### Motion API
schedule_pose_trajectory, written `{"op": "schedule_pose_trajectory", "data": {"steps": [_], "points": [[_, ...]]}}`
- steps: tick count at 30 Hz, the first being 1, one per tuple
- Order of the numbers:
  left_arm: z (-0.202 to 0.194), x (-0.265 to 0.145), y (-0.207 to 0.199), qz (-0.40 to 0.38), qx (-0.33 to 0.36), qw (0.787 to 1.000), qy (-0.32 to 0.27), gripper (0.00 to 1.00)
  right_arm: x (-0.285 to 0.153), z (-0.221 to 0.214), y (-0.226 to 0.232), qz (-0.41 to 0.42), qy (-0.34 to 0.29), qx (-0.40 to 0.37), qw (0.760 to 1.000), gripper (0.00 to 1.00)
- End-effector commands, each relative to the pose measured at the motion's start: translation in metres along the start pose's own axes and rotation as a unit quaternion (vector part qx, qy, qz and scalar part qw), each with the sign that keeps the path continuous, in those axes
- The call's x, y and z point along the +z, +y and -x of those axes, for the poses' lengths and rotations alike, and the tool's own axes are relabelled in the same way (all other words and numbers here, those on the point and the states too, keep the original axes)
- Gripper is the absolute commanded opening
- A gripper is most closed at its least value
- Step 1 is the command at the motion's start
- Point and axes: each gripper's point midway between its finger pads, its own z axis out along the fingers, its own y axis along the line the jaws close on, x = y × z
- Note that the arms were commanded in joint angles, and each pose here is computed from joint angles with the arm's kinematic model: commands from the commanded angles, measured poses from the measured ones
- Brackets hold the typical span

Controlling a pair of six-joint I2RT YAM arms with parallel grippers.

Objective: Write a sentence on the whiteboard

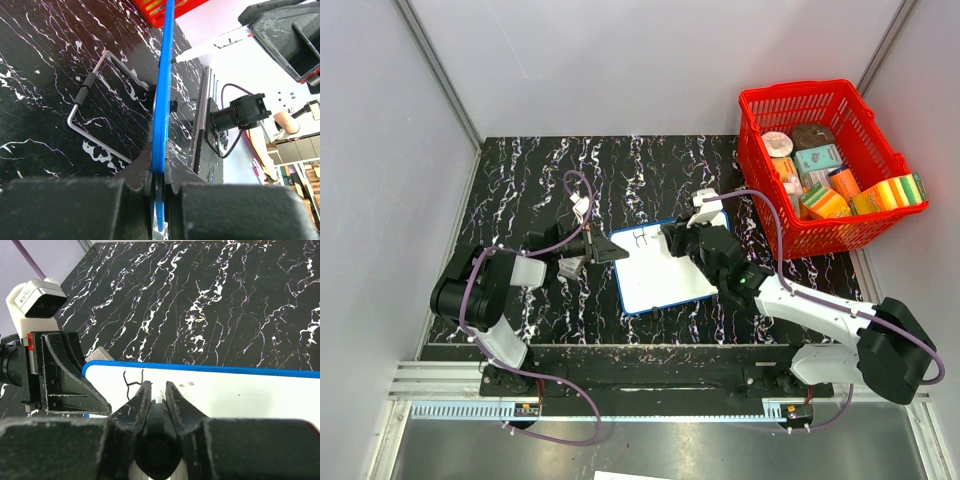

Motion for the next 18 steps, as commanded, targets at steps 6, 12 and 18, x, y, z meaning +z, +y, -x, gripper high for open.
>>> {"op": "schedule_pose_trajectory", "data": {"steps": [6, 12, 18], "points": [[0.009, 0.002, 0.005, 0.015, 0.057, 0.998, -0.014, 0.0, 0.006, 0.015, 0.013, 0.026, -0.016, 0.006, 1.0, 0.0], [0.009, 0.002, 0.005, 0.015, 0.058, 0.998, -0.013, 0.0, 0.007, 0.002, 0.012, 0.027, 0.009, 0.001, 1.0, 0.0], [0.009, 0.002, 0.006, 0.015, 0.058, 0.998, -0.013, 0.0, 0.003, -0.009, 0.009, 0.026, 0.025, 0.0, 0.999, 0.0]]}}
